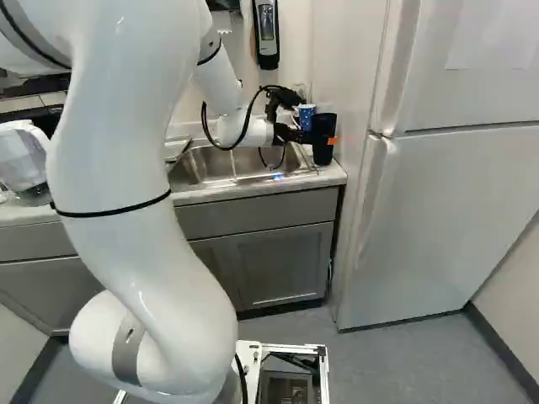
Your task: Rinse the cup and place it in the tray
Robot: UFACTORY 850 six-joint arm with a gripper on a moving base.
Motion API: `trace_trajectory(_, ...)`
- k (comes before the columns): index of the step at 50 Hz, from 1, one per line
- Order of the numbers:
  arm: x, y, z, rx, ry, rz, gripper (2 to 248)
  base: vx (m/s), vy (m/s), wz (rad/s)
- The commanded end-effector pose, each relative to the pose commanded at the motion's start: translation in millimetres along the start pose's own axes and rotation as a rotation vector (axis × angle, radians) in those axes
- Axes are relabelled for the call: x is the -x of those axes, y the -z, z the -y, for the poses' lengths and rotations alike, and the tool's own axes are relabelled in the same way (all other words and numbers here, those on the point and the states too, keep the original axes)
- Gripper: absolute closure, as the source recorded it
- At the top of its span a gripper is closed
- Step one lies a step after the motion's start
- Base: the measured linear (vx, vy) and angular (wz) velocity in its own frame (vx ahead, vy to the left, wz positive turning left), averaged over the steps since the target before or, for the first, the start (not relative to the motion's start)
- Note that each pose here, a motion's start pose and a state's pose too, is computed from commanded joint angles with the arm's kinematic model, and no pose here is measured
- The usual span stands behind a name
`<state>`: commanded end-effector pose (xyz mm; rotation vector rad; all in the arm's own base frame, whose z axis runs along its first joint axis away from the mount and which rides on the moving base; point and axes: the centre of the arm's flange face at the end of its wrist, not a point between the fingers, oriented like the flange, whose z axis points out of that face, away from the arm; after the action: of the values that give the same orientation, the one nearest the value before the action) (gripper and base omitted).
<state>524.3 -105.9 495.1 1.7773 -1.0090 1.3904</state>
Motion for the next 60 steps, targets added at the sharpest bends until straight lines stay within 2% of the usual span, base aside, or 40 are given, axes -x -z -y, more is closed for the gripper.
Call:
trace_trajectory(15, -18.2, 4.8, -1.7, -0.008, -0.03, -0.019, 125, 0.0, 0.0, 0.0)
trace_trajectory(25, -31.2, 6.8, 1.7, -0.035, -0.04, -0.039, 125, 0.0, 0.0, 0.0)
trace_trajectory(42, -54.3, 7.6, 15.8, -0.116, -0.034, -0.081, 125, 0.0, 0.0, 0.0)
trace_trajectory(60, -75.2, 12.7, 27.8, -0.232, -0.008, -0.103, 125, 0.0, 0.0, 0.0)
